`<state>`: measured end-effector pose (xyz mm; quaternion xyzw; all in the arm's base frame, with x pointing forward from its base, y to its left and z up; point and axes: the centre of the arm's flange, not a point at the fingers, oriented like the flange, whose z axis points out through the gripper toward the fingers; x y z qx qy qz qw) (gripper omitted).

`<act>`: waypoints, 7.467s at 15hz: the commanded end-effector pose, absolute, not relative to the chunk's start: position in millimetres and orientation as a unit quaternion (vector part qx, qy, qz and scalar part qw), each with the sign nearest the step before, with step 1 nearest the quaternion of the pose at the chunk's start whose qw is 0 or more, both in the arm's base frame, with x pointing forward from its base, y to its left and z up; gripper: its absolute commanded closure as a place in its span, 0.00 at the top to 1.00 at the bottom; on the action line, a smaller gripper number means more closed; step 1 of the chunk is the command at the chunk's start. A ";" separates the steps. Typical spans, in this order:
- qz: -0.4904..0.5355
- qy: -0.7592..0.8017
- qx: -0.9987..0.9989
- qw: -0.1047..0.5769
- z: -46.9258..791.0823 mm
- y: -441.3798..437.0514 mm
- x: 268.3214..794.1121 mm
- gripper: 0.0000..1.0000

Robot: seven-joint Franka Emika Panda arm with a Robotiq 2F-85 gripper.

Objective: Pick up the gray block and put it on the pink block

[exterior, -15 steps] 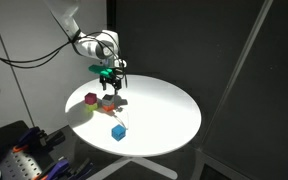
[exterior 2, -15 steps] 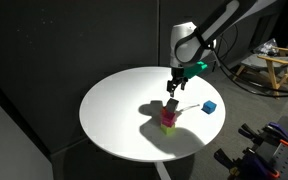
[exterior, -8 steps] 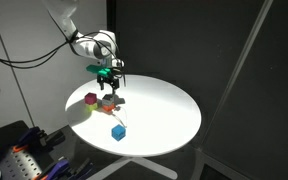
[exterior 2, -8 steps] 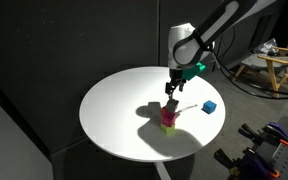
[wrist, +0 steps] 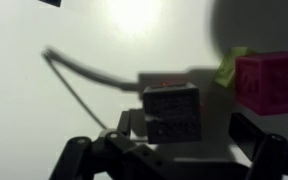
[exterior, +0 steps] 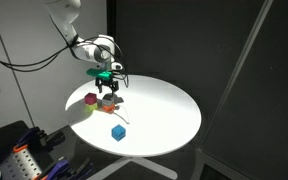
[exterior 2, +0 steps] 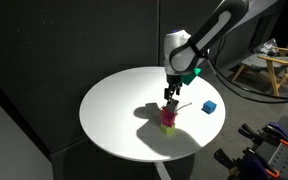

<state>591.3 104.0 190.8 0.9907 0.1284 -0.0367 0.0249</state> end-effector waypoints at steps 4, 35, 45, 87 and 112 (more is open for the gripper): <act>-0.041 0.158 0.986 0.035 177.8 100.6 609.1 1.00; -0.065 0.152 0.985 0.045 242.8 127.7 607.1 0.25; -0.136 0.183 0.972 0.049 247.0 153.2 568.1 0.25; -0.134 0.146 0.978 0.056 261.9 185.9 532.8 1.00; -0.060 -0.063 0.996 0.014 397.3 77.2 471.6 1.00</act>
